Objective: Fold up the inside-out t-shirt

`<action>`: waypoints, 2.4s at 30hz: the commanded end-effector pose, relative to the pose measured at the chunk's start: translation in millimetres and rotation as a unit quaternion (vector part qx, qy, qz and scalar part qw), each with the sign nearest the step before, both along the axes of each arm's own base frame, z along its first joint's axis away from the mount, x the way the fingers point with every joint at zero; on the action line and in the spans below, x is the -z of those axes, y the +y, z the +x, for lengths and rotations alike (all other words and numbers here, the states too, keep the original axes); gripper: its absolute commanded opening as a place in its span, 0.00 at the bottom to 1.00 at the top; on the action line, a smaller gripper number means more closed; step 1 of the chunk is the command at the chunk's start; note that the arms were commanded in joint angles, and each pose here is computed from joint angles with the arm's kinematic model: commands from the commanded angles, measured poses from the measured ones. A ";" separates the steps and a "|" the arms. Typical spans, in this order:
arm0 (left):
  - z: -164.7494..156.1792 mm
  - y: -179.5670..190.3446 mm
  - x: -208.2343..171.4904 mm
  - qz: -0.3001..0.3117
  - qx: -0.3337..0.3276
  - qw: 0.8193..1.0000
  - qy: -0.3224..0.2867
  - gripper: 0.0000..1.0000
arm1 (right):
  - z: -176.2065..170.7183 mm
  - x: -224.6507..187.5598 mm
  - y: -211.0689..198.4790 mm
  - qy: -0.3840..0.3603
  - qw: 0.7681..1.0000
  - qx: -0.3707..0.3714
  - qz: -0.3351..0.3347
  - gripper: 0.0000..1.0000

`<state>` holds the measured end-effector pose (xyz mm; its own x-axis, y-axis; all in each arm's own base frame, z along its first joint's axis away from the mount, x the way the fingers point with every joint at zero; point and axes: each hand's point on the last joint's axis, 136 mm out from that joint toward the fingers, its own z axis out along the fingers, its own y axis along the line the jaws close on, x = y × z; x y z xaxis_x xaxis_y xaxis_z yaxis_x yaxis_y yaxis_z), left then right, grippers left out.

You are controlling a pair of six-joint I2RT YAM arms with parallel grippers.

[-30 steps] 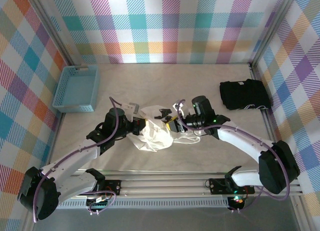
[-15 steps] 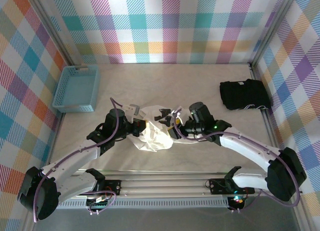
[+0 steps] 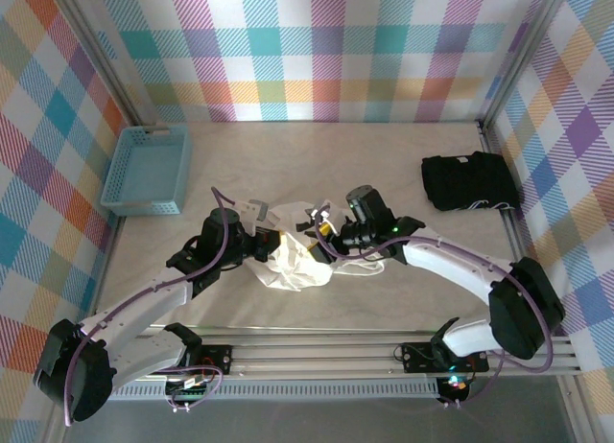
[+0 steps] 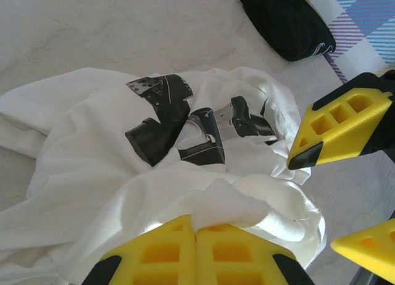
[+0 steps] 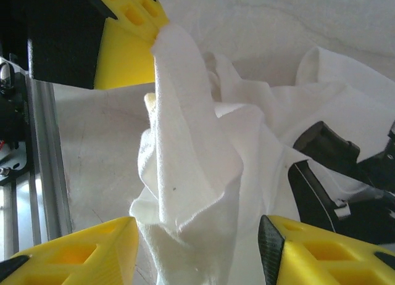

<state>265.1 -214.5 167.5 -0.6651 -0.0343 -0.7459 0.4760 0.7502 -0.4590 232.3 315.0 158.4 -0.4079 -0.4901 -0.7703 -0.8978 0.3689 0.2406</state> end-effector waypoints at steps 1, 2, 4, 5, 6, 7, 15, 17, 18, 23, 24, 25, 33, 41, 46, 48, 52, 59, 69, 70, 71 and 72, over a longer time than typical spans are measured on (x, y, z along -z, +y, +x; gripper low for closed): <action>7.4 -0.7 -14.7 -0.009 -0.006 1.000 -0.015 0.00 | -8.2 -7.6 11.1 0.007 0.999 -0.041 0.014 0.52; 7.5 -0.3 -14.5 -0.009 -0.007 1.000 -0.016 0.00 | -7.8 -6.8 11.6 0.009 0.999 -0.040 0.013 0.49; 6.5 0.1 -14.1 -0.009 -0.007 1.000 -0.015 0.00 | -7.2 -6.2 12.0 0.009 0.999 -0.040 0.012 0.41; 6.1 0.5 -13.6 -0.008 -0.007 1.000 -0.016 0.00 | -7.0 -6.4 12.1 0.009 0.999 -0.040 0.013 0.37; 6.1 0.7 -13.5 -0.008 -0.007 1.000 -0.016 0.00 | -7.0 -7.0 12.1 0.008 0.999 -0.040 0.014 0.33; 5.9 1.0 -13.0 -0.007 -0.007 1.000 -0.015 0.00 | -6.9 -7.2 12.2 0.008 0.999 -0.040 0.014 0.29; 5.5 1.9 -13.8 -0.007 -0.008 1.000 -0.018 0.00 | -7.0 -10.8 8.9 0.006 0.999 -0.030 0.013 0.06; 5.6 1.3 -14.0 -0.008 -0.008 1.000 -0.017 0.00 | -7.2 -13.1 5.9 0.002 1.000 -0.025 0.010 0.06; 5.4 1.1 -14.3 -0.009 -0.007 1.000 -0.017 0.00 | -7.7 -15.7 4.4 -0.002 1.000 -0.023 0.011 0.06; 7.3 -3.5 -17.8 -0.015 0.001 1.000 -0.018 0.00 | -10.7 -33.5 0.7 -0.009 0.999 -0.014 0.030 0.04; 8.1 -5.2 -19.2 -0.018 0.003 1.000 -0.019 0.00 | -10.7 -40.0 0.8 -0.010 0.999 -0.013 0.039 0.04; 9.0 -7.0 -20.1 -0.019 0.006 1.000 -0.019 0.00 | -10.7 -45.7 0.9 -0.008 0.999 -0.012 0.048 0.03; 17.5 -22.1 -41.3 -0.041 0.025 0.998 -0.031 0.05 | 36.6 -89.4 -33.2 0.061 0.981 0.098 0.156 0.00; 12.5 -10.8 -30.4 -0.023 0.007 0.999 -0.025 0.22 | 64.3 -55.4 -66.7 0.101 0.970 0.179 0.128 0.01; 7.0 -1.8 -7.3 -0.008 -0.008 1.000 -0.006 0.27 | 70.4 -42.1 -72.4 0.115 0.967 0.192 0.122 0.01; 10.7 5.4 5.8 0.010 -0.031 0.999 0.010 0.28 | 72.1 -39.9 -71.9 0.116 0.967 0.192 0.121 0.01; 20.5 12.3 22.5 0.041 -0.062 0.997 0.036 0.30 | 74.2 -38.2 -71.7 0.118 0.967 0.193 0.120 0.01; 22.7 -17.9 40.8 0.017 -0.009 0.995 0.093 0.37 | 78.1 -44.8 -75.6 0.103 0.964 0.206 0.130 0.01; 21.6 49.1 56.7 0.091 -0.154 0.981 0.077 0.00 | 66.3 -42.3 -103.9 0.059 0.961 0.236 0.134 0.00; 18.3 52.5 61.7 0.096 -0.157 0.980 0.080 0.00 | 60.9 -39.2 -101.9 0.061 0.963 0.224 0.139 0.01; 16.4 53.3 65.7 0.097 -0.157 0.979 0.085 0.00 | 56.4 -38.8 -99.3 0.061 0.965 0.211 0.147 0.01; 14.3 53.8 71.5 0.100 -0.157 0.978 0.094 0.00 | 52.2 -37.1 -97.2 0.063 0.965 0.200 0.154 0.01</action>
<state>284.8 -187.6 125.3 -0.7385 -0.1064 -0.6658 0.2441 0.8783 -0.4111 290.4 214.8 193.3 -0.6563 -0.0252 -0.7541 -0.6029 0.6184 0.5041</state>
